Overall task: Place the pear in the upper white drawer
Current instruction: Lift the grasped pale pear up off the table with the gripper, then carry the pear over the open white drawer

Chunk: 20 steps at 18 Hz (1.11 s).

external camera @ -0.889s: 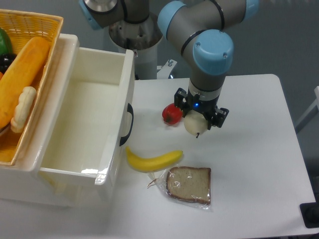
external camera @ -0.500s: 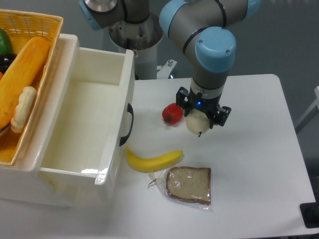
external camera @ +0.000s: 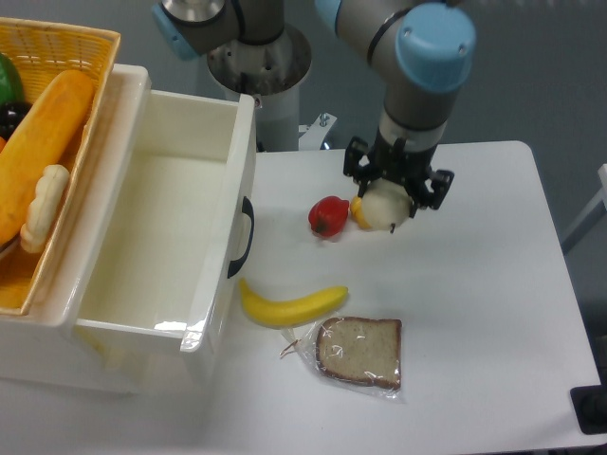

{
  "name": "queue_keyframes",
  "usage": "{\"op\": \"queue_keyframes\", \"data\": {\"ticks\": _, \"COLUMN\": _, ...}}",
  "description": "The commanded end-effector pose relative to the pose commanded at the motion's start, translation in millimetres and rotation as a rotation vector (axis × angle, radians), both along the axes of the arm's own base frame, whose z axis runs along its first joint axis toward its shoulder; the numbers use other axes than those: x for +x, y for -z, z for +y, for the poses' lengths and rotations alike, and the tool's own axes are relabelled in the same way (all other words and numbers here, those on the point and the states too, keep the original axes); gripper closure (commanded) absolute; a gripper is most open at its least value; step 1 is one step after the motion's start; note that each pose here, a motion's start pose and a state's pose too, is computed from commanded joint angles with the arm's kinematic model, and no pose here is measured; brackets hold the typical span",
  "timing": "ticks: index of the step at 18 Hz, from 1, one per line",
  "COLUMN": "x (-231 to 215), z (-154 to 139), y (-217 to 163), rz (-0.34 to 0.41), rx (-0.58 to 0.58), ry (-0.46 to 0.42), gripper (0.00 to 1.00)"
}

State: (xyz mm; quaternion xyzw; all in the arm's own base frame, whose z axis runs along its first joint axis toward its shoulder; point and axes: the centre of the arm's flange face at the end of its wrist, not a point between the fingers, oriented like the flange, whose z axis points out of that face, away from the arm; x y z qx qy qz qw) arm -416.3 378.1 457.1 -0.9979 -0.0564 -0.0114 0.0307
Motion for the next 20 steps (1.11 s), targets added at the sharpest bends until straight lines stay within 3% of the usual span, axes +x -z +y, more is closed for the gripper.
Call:
{"op": "queue_keyframes", "data": {"ticks": 7, "x": 26, "z": -4, "y": -33, "rz": -0.021, "rx": 0.081, "ry": -0.118, "gripper": 0.4}}
{"op": "queue_keyframes", "data": {"ticks": 16, "x": 80, "z": 5, "y": -78, "rz": -0.122, "rx": 0.272, "ry": -0.269, "gripper": 0.4}}
{"op": "queue_keyframes", "data": {"ticks": 20, "x": 115, "z": 28, "y": -86, "rz": -0.14, "rx": 0.294, "ry": -0.226, "gripper": 0.4}}
